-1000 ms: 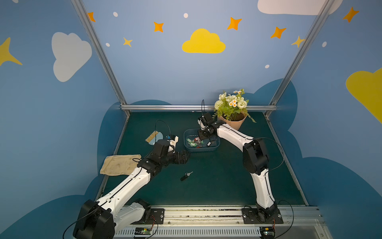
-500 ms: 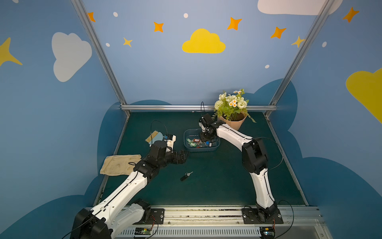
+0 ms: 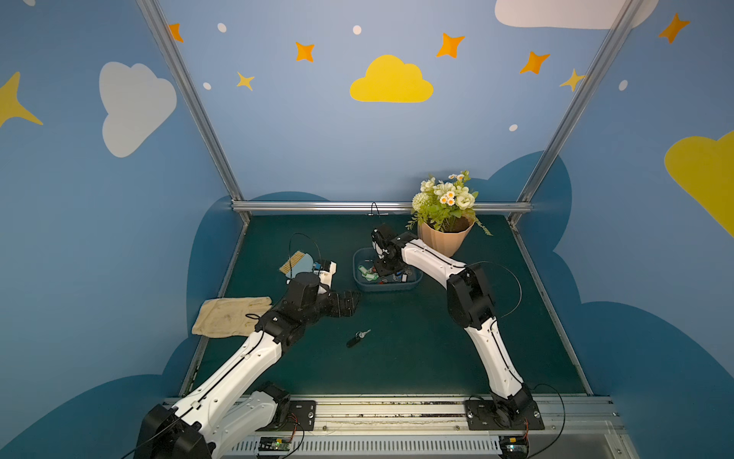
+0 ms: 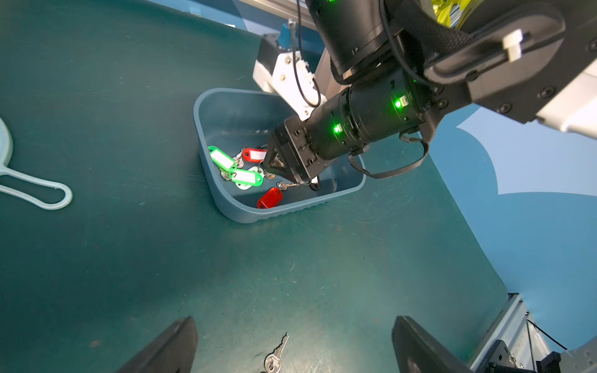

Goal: Take the keys out of the storage box
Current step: Pick up the key from the storage box.

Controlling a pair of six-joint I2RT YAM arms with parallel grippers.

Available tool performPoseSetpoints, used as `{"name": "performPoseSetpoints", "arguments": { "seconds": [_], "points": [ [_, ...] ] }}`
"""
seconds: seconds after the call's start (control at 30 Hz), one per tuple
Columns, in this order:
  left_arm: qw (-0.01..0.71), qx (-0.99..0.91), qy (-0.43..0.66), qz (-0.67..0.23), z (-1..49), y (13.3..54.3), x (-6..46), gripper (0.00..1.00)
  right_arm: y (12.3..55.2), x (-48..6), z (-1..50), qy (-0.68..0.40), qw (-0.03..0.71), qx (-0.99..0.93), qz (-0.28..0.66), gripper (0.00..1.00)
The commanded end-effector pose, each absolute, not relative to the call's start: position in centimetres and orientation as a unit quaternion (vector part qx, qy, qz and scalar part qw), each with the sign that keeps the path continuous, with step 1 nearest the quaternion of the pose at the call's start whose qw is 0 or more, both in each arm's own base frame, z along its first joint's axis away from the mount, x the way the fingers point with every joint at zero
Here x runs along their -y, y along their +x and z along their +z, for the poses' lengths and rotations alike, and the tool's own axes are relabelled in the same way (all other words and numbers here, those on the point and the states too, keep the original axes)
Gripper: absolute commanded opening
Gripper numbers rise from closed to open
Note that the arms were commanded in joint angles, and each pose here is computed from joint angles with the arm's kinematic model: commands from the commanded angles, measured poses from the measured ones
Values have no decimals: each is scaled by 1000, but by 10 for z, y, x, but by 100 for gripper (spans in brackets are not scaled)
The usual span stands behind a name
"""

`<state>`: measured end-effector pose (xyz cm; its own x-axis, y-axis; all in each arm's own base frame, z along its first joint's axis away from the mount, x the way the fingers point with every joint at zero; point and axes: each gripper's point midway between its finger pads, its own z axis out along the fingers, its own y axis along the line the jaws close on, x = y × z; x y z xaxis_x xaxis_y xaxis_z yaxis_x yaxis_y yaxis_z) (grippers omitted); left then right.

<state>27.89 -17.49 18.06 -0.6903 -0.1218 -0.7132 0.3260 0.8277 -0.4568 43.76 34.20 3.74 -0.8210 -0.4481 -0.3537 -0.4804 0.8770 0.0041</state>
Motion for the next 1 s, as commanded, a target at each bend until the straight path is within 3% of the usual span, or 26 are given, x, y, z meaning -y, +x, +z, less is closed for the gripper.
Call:
{"name": "performPoseSetpoints", "arguments": {
  "seconds": [0.0, 0.23, 0.97],
  "points": [
    [396, -874, 62, -276, 181, 278, 170, 100, 437, -333, 25, -244, 155, -957, 27, 29],
    [401, -874, 60, -268, 182, 276, 165, 100, 449, -330, 49, -238, 187, -953, 18, 1],
    [402, -873, 59, -271, 185, 276, 166, 100, 444, -327, 119, -242, 242, -937, 65, 0]
  ]
}}
